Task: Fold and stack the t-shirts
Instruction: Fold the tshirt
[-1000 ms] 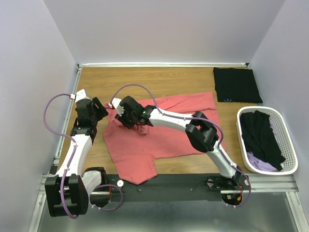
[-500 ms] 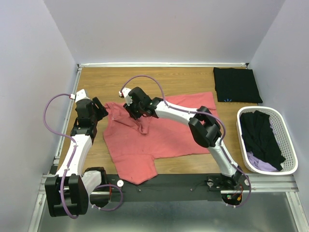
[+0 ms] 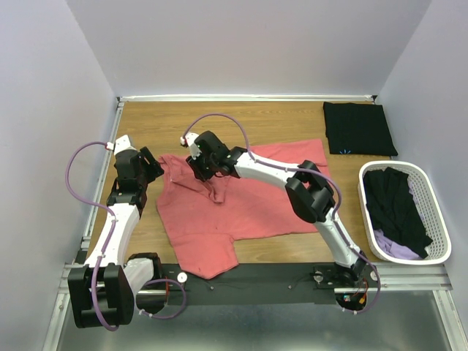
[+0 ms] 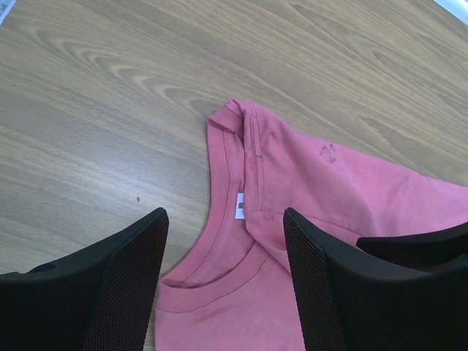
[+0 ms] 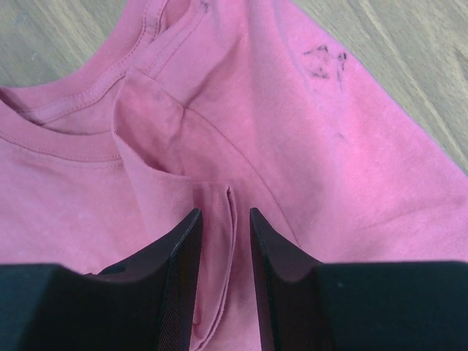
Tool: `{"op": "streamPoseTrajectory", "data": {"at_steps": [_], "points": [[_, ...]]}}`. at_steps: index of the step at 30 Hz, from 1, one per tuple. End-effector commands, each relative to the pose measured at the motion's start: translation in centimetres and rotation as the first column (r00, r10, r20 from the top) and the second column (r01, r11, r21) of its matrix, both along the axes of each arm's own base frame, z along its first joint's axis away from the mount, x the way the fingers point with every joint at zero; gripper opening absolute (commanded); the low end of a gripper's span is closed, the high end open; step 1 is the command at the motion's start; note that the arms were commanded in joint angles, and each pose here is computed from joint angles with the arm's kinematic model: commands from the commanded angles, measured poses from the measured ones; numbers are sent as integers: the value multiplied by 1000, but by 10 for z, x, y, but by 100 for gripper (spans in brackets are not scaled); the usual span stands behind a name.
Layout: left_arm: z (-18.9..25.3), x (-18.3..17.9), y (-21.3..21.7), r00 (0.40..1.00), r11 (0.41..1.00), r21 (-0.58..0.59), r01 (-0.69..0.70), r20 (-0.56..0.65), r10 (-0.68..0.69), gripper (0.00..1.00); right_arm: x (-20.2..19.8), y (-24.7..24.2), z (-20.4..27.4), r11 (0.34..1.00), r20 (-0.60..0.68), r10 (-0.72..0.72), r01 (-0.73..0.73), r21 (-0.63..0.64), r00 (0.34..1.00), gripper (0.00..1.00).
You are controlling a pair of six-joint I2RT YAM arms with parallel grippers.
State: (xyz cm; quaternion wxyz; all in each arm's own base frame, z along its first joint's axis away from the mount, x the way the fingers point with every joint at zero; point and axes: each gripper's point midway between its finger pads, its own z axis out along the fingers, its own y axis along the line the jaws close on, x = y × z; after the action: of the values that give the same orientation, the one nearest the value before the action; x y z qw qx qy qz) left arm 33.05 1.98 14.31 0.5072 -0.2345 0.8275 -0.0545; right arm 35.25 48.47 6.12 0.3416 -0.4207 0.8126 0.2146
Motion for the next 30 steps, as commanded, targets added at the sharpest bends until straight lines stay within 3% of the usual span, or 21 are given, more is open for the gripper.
{"op": "streamPoseTrajectory", "data": {"at_steps": [1,16,24,30], "points": [[0,0,-2,1000,1000,-5,16,13,-16,72,5,7,-8,1000,-36,-13,13,27,999,40],[0,-1,-3,1000,1000,-7,20,15,-20,72,-1,11,-28,999,-84,29,-27,27,996,31],[-1,-1,-3,1000,1000,-8,23,14,-23,72,-10,18,-3,993,-88,93,-85,84,992,0],[1,0,-3,1000,1000,-8,22,18,-21,72,-12,16,24,990,-57,96,-90,110,994,1]]}}
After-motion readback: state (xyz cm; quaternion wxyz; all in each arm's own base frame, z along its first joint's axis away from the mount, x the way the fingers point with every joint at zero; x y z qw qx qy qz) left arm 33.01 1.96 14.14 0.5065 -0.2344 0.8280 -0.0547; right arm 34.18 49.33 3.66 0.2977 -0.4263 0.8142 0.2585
